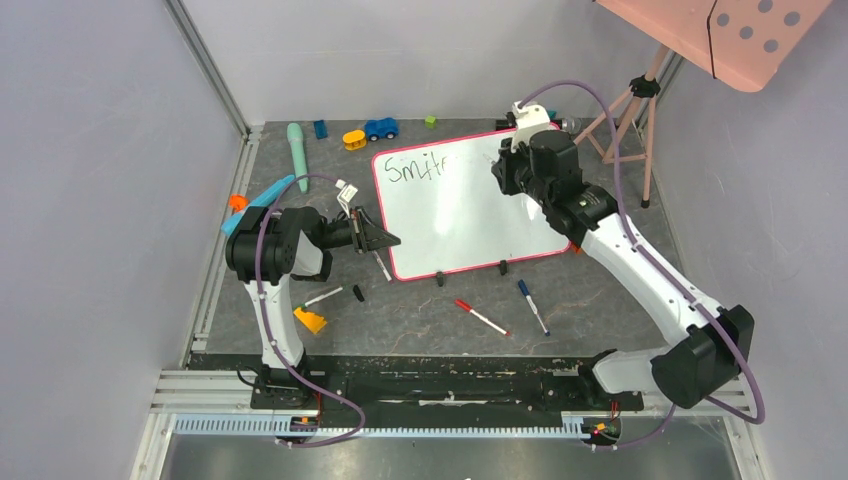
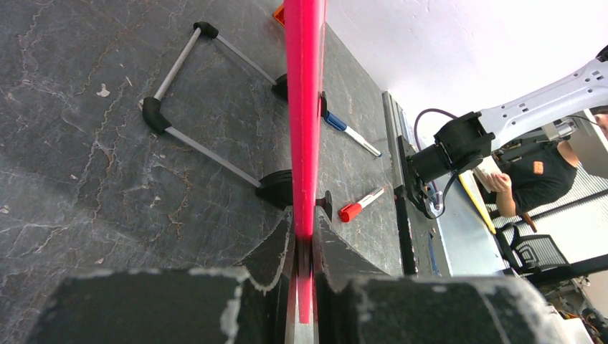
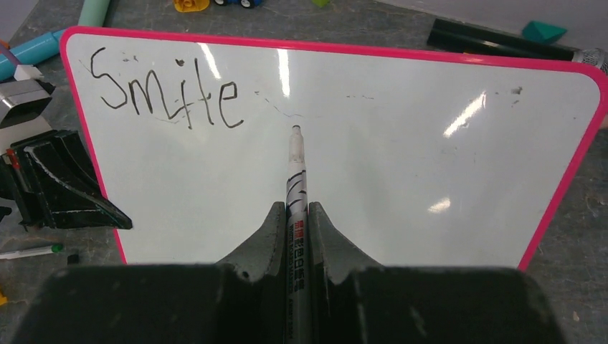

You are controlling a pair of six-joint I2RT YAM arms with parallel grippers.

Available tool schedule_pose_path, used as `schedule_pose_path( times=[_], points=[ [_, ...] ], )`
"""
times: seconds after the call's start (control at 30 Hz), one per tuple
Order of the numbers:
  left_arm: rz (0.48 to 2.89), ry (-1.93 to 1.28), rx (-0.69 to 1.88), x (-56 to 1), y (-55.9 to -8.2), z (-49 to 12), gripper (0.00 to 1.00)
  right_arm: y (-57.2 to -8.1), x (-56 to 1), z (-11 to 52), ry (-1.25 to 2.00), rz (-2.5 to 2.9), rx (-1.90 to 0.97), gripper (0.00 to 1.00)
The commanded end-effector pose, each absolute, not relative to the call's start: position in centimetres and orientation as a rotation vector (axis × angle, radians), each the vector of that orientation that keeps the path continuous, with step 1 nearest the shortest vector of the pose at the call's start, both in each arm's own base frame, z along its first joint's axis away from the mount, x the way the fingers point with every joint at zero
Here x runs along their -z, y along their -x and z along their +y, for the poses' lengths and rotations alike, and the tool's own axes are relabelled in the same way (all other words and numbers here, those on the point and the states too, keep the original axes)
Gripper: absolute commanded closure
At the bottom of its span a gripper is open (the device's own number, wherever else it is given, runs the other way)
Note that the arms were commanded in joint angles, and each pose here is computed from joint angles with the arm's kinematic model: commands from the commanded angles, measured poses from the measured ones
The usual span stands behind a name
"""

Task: Write a sentence on the whiteboard

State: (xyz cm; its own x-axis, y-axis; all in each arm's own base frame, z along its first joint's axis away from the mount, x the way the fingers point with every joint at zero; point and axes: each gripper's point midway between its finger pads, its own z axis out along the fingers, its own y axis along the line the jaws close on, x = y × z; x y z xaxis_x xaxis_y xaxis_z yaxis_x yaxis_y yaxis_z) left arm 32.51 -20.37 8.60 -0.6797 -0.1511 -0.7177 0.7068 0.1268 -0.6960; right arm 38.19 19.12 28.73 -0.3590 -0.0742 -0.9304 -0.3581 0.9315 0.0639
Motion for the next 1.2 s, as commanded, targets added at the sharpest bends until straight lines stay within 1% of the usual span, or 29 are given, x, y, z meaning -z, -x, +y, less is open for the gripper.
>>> schedule_pose_path(
  times=[0.0, 0.4, 0.57, 1.17],
  points=[
    [1.682, -0.636, 1.596, -8.6, -31.7, -20.4, 0.98, -38.0, -29.1, 17.3, 0.217, 1.895, -0.249, 1.0],
    [1.675, -0.65, 1.583, -8.5, -31.4, -20.3, 0.96, -36.1, -26.3, 16.7, 0.249, 1.931, -0.253, 1.0],
    [1.675, -0.648, 1.58, -8.4, -31.4, -20.3, 0.98, -35.9, -25.7, 18.1, 0.339, 1.931, -0.31, 1.0],
    [1.677, -0.654, 1.587, -8.4, -31.3, -20.3, 0.97, -39.5, -26.6, 22.4, 0.439, 1.934, -0.418, 1.0]
  ],
)
